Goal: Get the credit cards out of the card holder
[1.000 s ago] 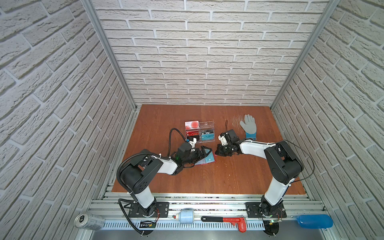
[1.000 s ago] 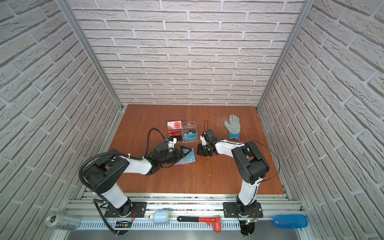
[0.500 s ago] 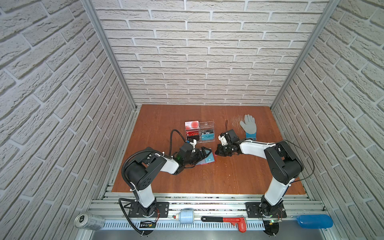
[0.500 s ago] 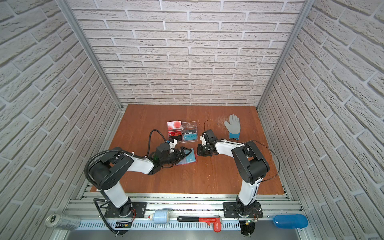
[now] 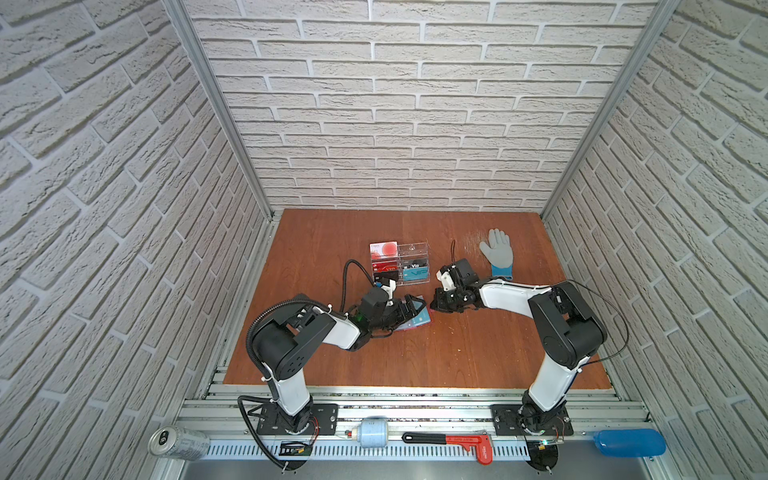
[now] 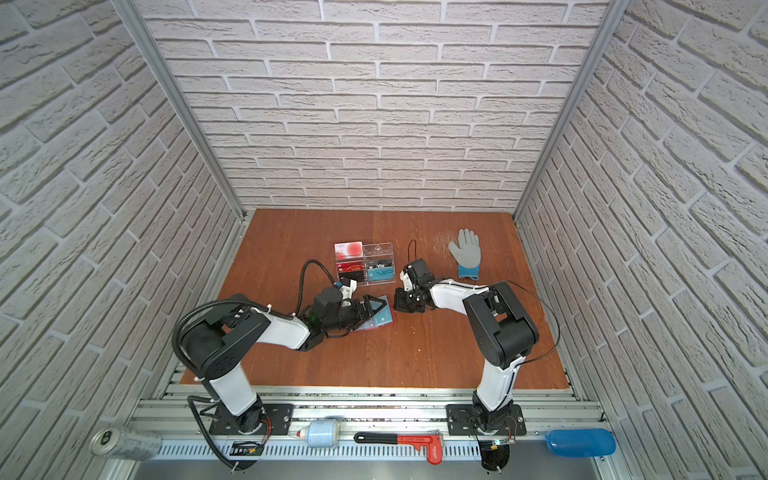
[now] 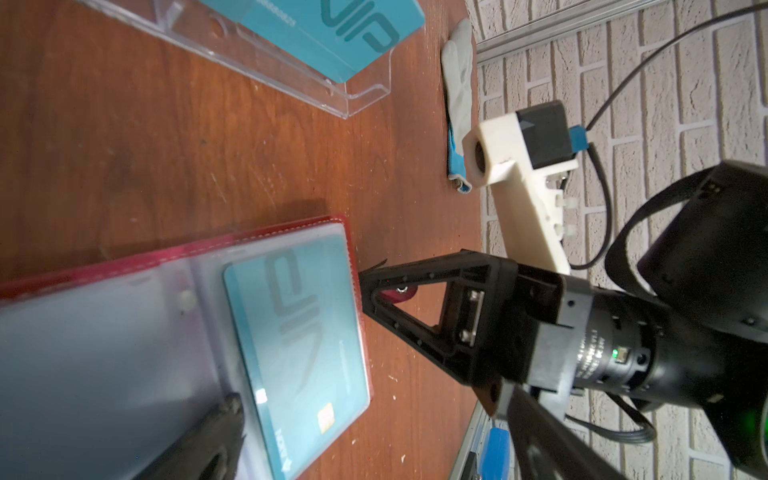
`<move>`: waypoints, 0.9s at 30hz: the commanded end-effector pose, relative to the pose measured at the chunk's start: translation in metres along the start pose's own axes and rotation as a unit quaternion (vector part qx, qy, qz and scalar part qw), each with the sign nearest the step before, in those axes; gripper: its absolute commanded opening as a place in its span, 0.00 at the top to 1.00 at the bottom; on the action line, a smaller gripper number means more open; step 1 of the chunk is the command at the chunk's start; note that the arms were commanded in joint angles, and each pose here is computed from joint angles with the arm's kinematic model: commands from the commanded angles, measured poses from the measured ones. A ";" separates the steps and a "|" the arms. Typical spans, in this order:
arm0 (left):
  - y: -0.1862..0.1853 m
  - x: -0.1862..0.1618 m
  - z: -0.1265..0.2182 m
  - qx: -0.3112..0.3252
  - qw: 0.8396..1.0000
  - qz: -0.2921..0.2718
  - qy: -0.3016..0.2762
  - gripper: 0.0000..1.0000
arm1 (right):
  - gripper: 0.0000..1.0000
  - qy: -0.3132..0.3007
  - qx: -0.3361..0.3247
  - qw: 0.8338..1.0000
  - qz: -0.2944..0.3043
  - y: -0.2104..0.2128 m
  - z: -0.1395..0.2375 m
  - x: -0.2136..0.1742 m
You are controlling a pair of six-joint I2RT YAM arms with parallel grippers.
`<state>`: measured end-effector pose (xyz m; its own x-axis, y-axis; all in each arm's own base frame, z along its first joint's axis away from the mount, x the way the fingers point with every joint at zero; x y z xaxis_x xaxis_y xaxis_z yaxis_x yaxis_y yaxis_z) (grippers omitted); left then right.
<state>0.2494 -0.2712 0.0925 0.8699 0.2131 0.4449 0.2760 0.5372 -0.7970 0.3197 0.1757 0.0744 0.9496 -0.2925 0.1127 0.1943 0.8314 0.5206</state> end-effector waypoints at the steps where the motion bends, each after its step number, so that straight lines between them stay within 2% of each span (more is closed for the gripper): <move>1: 0.004 -0.005 -0.005 -0.001 1.000 0.002 0.002 0.02 | 0.94 0.048 -0.045 0.998 -0.012 -0.018 -0.017 -0.022; 12: 0.000 -0.004 -0.002 -0.016 1.000 0.012 -0.011 0.02 | 0.94 0.048 -0.045 0.998 -0.011 -0.018 -0.018 -0.022; 20: 0.004 -0.005 -0.008 -0.059 0.996 0.056 -0.038 0.02 | 0.94 0.049 -0.046 0.998 -0.011 -0.018 -0.018 -0.023; 27: 0.006 -0.004 -0.008 -0.064 0.995 0.055 -0.057 0.02 | 0.94 0.050 -0.046 0.998 -0.011 -0.018 -0.018 -0.023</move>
<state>0.2538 -0.2760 0.0865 0.8579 0.3424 0.3831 0.2307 0.4095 -0.8827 0.3198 0.1760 0.0744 0.9500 -0.2915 0.1117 0.1938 0.8314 0.5208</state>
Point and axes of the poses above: each gripper's point midway between its finger pads, its own z axis back along the fingers, its own y axis along the line the jaws close on, x = y × z, the point moved 7 cm from there along z, back along the fingers, and after that the axes turned 12 degrees about -z, right-handed, at the moved point
